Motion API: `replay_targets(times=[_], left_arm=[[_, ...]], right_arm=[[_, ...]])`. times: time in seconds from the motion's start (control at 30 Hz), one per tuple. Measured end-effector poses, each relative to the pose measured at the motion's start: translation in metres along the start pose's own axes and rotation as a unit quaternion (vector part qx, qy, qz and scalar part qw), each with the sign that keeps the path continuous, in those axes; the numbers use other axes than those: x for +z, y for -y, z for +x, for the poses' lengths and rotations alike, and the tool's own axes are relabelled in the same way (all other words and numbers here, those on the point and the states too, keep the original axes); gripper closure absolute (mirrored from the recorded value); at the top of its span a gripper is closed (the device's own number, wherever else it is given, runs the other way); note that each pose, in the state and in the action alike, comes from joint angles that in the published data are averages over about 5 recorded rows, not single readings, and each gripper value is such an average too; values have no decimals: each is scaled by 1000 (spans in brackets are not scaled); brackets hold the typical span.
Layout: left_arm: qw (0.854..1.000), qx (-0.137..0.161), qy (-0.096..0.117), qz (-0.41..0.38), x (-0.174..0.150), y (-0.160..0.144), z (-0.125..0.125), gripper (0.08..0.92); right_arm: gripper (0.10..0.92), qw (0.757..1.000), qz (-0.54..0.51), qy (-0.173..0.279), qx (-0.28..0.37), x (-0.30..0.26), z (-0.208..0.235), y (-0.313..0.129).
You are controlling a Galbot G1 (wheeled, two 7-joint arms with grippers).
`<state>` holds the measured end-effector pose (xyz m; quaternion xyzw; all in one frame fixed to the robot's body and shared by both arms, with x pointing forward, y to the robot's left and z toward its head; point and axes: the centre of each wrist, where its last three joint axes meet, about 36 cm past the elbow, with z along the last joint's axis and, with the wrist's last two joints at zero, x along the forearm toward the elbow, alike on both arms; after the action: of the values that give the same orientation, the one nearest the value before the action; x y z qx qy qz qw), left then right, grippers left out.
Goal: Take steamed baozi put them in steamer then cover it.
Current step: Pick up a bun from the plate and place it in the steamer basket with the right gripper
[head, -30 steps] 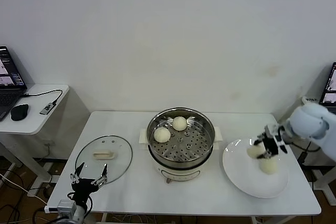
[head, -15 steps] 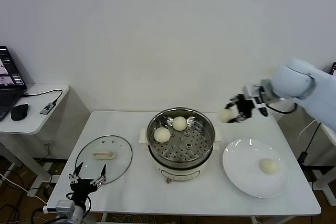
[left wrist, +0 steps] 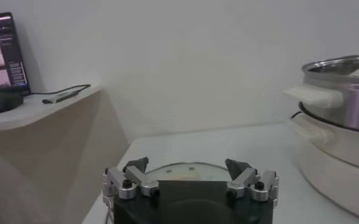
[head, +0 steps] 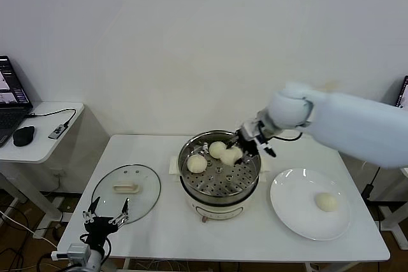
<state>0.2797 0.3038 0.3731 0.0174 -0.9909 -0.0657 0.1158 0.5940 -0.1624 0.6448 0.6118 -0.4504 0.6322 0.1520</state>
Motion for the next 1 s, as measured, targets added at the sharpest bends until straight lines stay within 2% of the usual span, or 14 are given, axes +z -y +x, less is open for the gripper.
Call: replay_targets(times=[0.43,0.83,1.0], left_arm=[[1000,-4,1,1,1,-1,2,177],[1000,-6,0,3,4,-1,1,177],[1000,-6,0,4,4,0,1,177]], right_arm=[[509,995,90,18,-43,-11,-58,-1],[503,988,143,31,-51,-21,-72,3],[414,987,148,28,-59,-20,-68,2]])
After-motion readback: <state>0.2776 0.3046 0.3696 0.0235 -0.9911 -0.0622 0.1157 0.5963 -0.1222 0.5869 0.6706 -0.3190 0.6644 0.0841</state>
